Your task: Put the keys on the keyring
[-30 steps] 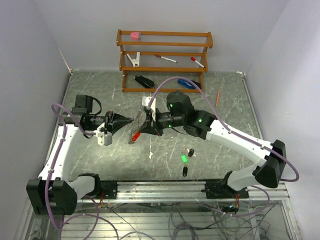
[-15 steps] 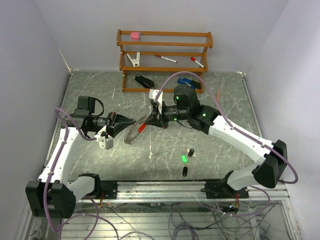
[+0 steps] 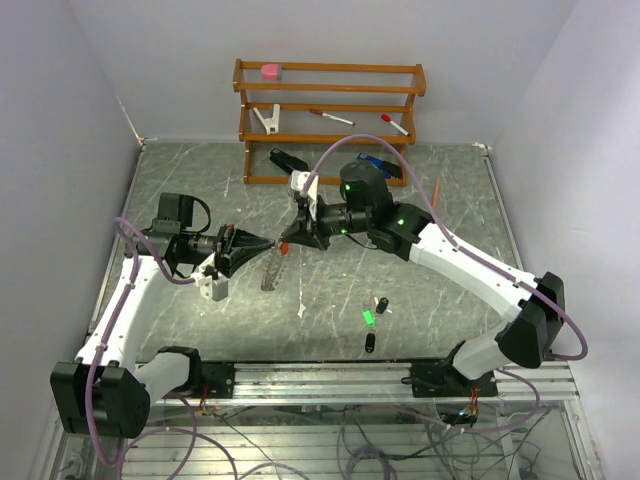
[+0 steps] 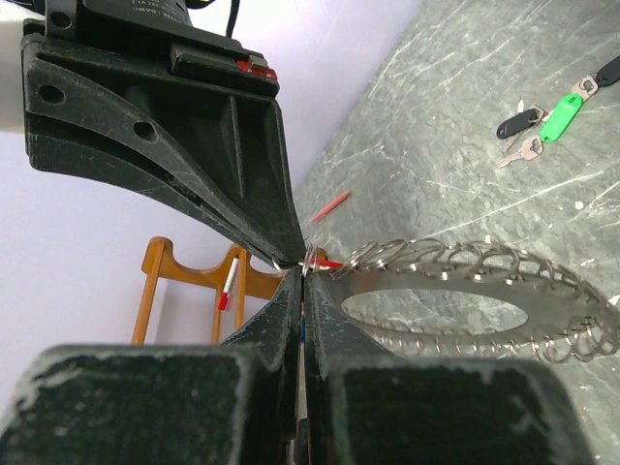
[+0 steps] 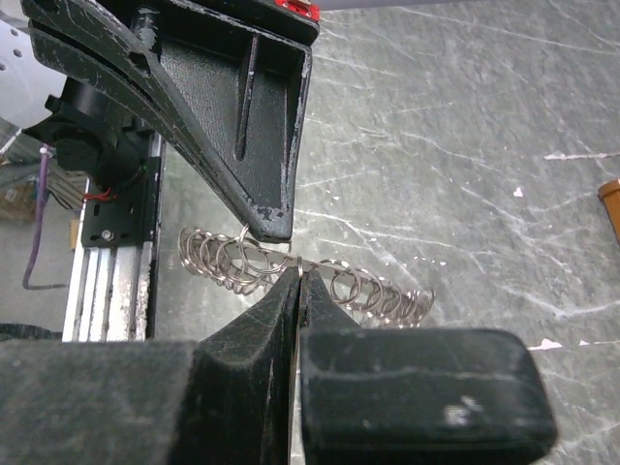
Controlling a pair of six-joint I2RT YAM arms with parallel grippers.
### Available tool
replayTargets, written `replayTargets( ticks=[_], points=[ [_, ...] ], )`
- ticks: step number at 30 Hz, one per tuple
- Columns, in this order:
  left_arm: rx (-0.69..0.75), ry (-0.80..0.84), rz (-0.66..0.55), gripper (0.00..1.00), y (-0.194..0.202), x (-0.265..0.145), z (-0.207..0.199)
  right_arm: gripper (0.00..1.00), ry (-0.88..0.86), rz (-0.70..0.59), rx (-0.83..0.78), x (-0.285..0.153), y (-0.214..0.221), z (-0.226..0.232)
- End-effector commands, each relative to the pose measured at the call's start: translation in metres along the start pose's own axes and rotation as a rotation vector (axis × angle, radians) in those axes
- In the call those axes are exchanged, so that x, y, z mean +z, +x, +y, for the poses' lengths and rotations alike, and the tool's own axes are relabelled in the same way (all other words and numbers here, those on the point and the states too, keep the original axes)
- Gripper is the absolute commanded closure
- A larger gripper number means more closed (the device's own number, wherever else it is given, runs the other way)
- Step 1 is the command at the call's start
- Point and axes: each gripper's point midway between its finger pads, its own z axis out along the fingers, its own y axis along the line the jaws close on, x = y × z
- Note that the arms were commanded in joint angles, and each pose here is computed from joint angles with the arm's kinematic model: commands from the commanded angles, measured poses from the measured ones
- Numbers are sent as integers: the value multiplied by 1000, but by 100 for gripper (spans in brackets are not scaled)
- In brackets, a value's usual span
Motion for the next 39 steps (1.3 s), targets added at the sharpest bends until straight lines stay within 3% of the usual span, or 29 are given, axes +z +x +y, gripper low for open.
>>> replayTargets(
  ticks=[1,39],
  points=[
    [726,-75,-73,93,-30,2,39,100,6,-6,-8,-2,-6,-2],
    [739,-50,-50,93,-18,3,34,100,-70,-25,63,-12,-20,20]
  ],
)
